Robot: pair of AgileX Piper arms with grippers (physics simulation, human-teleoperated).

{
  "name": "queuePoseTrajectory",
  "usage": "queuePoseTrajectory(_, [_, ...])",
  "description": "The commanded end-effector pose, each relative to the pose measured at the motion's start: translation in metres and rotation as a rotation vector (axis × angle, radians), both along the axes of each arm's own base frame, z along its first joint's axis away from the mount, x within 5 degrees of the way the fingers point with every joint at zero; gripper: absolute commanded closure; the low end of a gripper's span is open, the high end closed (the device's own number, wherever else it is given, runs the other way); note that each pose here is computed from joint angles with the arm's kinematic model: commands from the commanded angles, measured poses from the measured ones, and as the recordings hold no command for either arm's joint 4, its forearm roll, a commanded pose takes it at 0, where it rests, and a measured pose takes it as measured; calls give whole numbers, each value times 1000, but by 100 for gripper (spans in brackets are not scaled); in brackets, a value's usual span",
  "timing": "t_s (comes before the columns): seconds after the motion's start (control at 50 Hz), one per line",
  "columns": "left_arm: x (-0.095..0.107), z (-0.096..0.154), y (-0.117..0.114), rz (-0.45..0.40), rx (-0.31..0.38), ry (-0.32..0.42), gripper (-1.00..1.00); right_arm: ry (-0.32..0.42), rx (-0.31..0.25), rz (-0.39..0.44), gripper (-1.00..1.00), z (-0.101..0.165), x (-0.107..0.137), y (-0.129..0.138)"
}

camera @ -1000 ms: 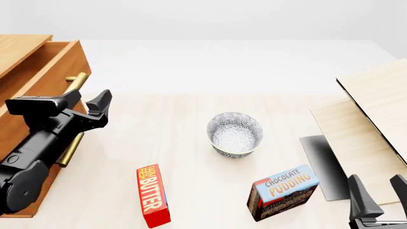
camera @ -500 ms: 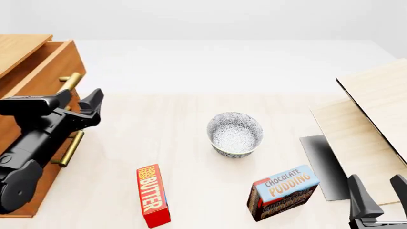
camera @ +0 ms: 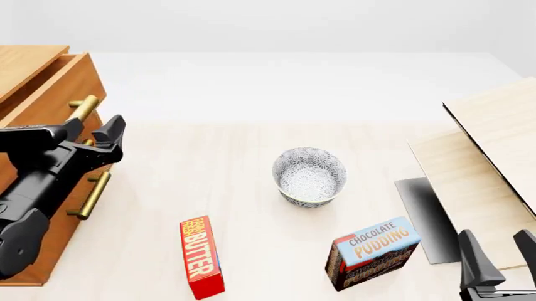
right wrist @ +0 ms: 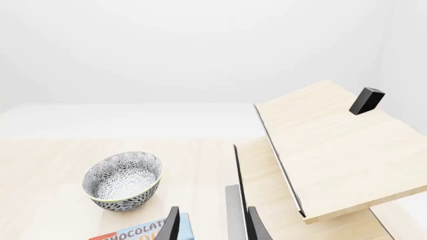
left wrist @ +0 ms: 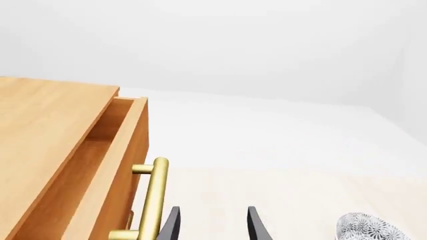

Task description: Close the top drawer of the cabinet.

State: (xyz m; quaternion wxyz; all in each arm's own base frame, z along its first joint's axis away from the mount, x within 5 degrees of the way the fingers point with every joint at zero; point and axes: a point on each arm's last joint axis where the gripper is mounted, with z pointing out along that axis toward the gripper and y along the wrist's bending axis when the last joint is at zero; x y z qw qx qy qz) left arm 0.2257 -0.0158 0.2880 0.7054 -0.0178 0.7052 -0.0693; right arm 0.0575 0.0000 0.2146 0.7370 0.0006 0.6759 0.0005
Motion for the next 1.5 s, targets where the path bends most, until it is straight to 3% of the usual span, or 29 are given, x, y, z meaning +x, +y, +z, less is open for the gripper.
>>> queuePoseTrajectory(0.02, [1, -5, 7, 34, -6, 11, -100, 0, 0, 0, -100, 0, 0, 0])
queuePoseTrajectory(1.5, [2, -11, 40, 178, -42, 28, -100, 0, 0, 0, -100, 0, 0, 0])
